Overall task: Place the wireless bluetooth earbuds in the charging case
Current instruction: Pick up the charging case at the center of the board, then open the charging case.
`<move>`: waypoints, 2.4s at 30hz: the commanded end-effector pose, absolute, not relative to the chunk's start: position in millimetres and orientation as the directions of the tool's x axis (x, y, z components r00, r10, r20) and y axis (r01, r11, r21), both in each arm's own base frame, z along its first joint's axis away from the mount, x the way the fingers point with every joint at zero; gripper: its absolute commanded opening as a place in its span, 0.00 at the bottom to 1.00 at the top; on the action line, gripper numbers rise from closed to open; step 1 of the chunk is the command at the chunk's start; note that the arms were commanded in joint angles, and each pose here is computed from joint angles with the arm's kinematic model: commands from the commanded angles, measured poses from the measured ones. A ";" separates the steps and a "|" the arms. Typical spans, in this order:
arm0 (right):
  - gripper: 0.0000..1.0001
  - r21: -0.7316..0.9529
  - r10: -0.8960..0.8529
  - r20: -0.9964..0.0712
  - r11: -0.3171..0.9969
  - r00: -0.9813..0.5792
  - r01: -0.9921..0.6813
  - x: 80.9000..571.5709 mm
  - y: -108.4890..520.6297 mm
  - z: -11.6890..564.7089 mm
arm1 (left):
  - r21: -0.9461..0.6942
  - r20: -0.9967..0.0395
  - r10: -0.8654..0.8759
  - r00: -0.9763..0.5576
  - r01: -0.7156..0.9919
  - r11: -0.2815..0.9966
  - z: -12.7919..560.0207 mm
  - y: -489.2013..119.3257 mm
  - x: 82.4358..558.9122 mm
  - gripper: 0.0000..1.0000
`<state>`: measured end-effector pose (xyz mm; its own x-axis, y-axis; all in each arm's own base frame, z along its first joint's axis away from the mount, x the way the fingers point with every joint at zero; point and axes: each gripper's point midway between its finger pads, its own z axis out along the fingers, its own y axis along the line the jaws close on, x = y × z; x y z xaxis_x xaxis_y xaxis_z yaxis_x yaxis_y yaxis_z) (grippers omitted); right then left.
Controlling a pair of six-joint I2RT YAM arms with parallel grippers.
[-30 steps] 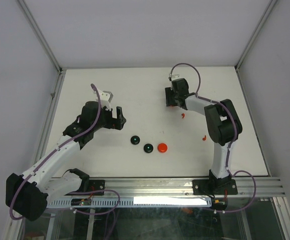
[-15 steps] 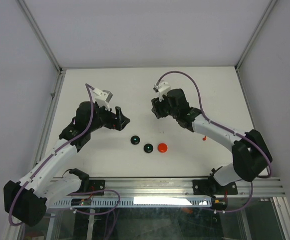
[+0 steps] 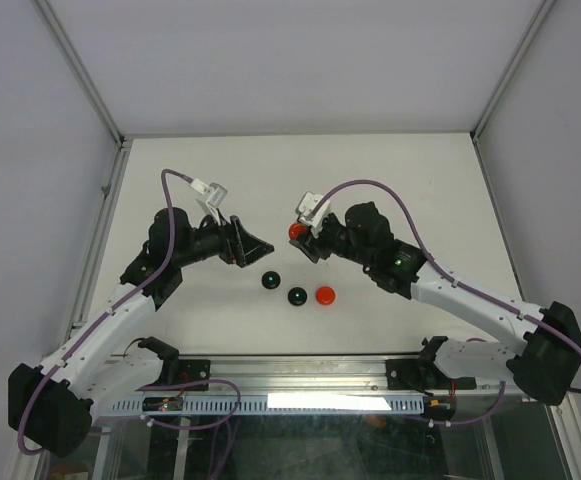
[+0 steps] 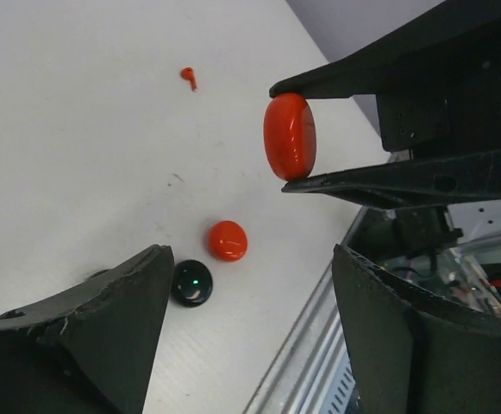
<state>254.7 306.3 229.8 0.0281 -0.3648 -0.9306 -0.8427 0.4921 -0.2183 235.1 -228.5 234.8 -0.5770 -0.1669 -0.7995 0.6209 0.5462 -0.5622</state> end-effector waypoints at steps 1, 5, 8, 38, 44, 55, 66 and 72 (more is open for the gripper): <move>0.48 -0.351 -0.327 -0.917 0.386 0.229 -0.853 235.8 318.2 259.8 | -0.644 -0.761 -0.246 -0.601 0.650 0.403 262.5 -240.3 221.7 0.74; 0.49 -0.383 -0.306 -0.908 0.334 0.285 -0.861 221.7 324.2 266.3 | -0.686 -0.727 -0.265 -0.633 0.652 0.324 269.5 -246.2 212.7 0.65; 0.48 -0.396 -0.298 -0.904 0.319 0.306 -0.861 217.0 327.6 270.4 | -0.693 -0.721 -0.260 -0.643 0.656 0.299 269.7 -248.4 209.4 0.59; 0.48 -0.549 -0.320 -0.824 0.247 0.467 -0.798 201.6 351.4 293.7 | -0.742 -0.670 -0.206 -0.714 0.633 0.218 255.8 -276.5 199.7 0.24; 0.52 -0.551 -0.320 -0.825 0.274 0.465 -0.788 202.6 349.1 295.4 | -0.727 -0.687 -0.217 -0.693 0.654 0.212 259.4 -275.0 198.3 0.00; 0.85 -0.434 -0.253 -0.895 0.302 0.367 -0.849 182.1 329.1 317.6 | -0.432 -0.900 -0.094 -0.425 0.846 0.314 272.4 -263.5 204.0 0.00; 0.88 -0.232 -0.111 -0.972 0.277 0.209 -0.932 168.7 315.7 346.1 | -0.009 -1.000 0.027 -0.015 0.977 0.212 292.6 -257.9 190.5 0.00; 0.87 -0.138 -0.067 -0.990 0.277 0.124 -0.951 175.8 314.7 343.7 | 0.154 -0.988 0.021 0.152 0.977 0.149 305.1 -254.5 176.7 0.00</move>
